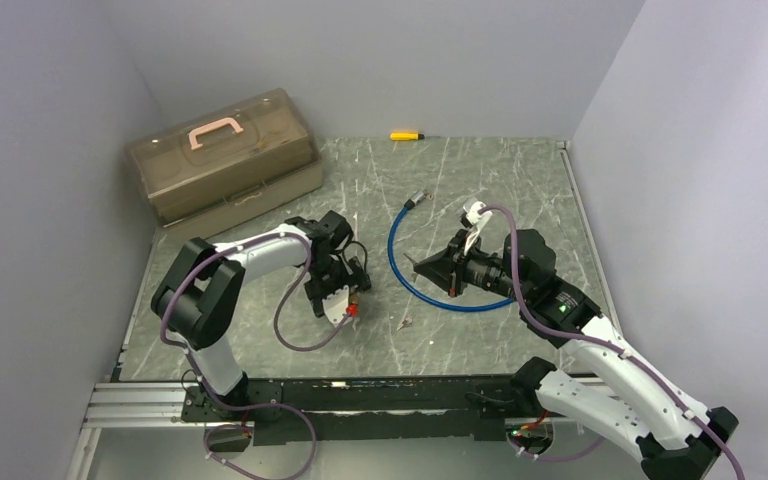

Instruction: Unlock with the key

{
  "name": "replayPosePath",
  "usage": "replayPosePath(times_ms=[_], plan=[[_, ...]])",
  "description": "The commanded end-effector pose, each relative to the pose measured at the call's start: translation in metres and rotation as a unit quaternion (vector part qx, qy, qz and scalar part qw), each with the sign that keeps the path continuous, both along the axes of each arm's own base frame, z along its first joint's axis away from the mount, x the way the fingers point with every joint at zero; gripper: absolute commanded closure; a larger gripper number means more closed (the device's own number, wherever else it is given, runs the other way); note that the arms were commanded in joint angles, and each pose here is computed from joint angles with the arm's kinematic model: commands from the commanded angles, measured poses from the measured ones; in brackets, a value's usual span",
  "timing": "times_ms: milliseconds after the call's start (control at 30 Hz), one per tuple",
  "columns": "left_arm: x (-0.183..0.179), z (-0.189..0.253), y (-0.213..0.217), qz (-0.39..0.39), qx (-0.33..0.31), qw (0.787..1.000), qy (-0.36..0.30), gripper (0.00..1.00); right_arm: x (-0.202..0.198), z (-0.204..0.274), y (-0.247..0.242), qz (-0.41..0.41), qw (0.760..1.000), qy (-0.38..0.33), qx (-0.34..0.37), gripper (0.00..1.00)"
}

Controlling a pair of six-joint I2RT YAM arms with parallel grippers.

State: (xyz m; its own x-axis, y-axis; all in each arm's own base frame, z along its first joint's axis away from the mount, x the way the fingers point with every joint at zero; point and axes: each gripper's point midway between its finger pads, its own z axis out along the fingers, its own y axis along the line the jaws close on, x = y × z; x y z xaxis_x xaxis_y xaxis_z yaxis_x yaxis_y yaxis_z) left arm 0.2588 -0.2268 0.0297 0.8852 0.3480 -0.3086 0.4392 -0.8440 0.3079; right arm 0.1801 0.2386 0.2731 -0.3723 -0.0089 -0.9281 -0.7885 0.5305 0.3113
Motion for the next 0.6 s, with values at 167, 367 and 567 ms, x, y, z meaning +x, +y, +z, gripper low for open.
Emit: replayPosePath(times_ms=[167,367,567], plan=[[-0.034,0.008,-0.022,-0.185,-0.031,0.982,-0.033,0.21,0.002,0.015,0.001,0.007,0.999,-0.022,0.028,1.00],[-0.040,0.003,-0.013,-0.137,-0.014,0.990,-0.009,0.24,0.003,0.010,0.001,0.009,0.999,-0.016,0.026,1.00],[-0.033,0.021,-0.026,0.005,-0.031,0.998,0.048,0.26,0.004,0.009,0.001,0.009,0.999,-0.015,0.027,1.00]])
